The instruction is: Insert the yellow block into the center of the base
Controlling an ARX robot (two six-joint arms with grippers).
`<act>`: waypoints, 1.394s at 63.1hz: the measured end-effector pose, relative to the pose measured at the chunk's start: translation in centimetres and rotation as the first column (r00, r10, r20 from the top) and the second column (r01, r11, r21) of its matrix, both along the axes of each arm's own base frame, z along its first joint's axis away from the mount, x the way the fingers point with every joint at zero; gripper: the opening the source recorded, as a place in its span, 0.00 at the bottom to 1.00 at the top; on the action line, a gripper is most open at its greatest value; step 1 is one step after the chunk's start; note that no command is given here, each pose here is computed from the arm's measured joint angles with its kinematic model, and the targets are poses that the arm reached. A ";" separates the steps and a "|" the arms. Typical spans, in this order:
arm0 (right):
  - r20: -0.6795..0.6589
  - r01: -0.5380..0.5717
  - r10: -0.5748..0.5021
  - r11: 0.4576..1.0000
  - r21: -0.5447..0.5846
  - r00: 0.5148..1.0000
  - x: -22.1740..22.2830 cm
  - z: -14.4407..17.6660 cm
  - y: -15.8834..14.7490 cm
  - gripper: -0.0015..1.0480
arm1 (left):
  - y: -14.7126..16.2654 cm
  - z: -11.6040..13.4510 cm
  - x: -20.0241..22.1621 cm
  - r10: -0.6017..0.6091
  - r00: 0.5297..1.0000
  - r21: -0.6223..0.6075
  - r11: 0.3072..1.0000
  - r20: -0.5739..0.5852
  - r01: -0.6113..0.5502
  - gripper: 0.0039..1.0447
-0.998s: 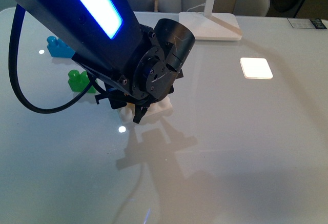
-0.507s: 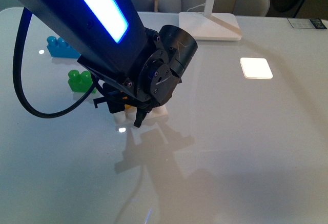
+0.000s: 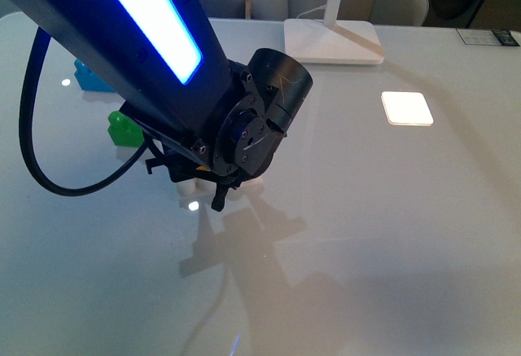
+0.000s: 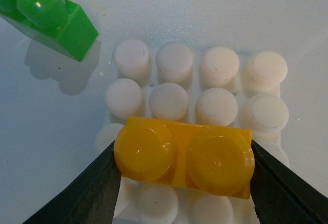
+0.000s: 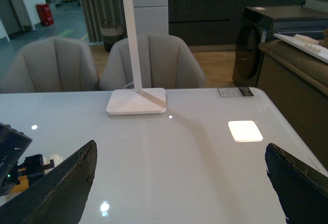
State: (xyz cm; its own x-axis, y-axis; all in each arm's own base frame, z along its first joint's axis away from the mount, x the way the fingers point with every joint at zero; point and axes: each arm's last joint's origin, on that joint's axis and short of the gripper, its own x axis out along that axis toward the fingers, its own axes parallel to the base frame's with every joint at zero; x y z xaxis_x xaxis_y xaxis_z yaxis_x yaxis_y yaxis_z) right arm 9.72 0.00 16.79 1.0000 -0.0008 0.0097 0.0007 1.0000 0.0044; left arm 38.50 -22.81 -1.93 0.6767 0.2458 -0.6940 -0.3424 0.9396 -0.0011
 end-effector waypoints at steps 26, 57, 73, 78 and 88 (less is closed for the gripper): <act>0.000 0.000 0.000 1.000 0.000 1.000 0.0 0.0 0.0 0.92 | -0.1 -0.4 -0.3 -0.037 0.999 0.048 0.998 0.011 0.036 0.59; 0.000 0.000 0.000 1.000 0.000 1.000 0.0 0.0 0.0 0.92 | 0.2 -1.0 -0.7 -0.035 0.999 0.041 0.999 0.028 0.034 0.59; 0.000 0.000 0.000 1.000 0.000 1.000 0.0 0.0 0.0 0.92 | 0.8 -1.4 -1.3 -0.025 0.999 0.034 0.999 0.048 0.023 0.60; 0.000 0.000 0.000 1.000 0.000 1.000 0.0 0.0 0.0 0.92 | 1.0 -1.4 -1.4 -0.027 0.999 0.026 0.999 0.041 0.026 0.72; 0.000 0.000 0.000 1.000 0.000 1.000 0.0 0.0 0.0 0.92 | 1.8 -2.0 -1.9 -0.025 1.000 0.030 0.999 0.012 0.025 0.94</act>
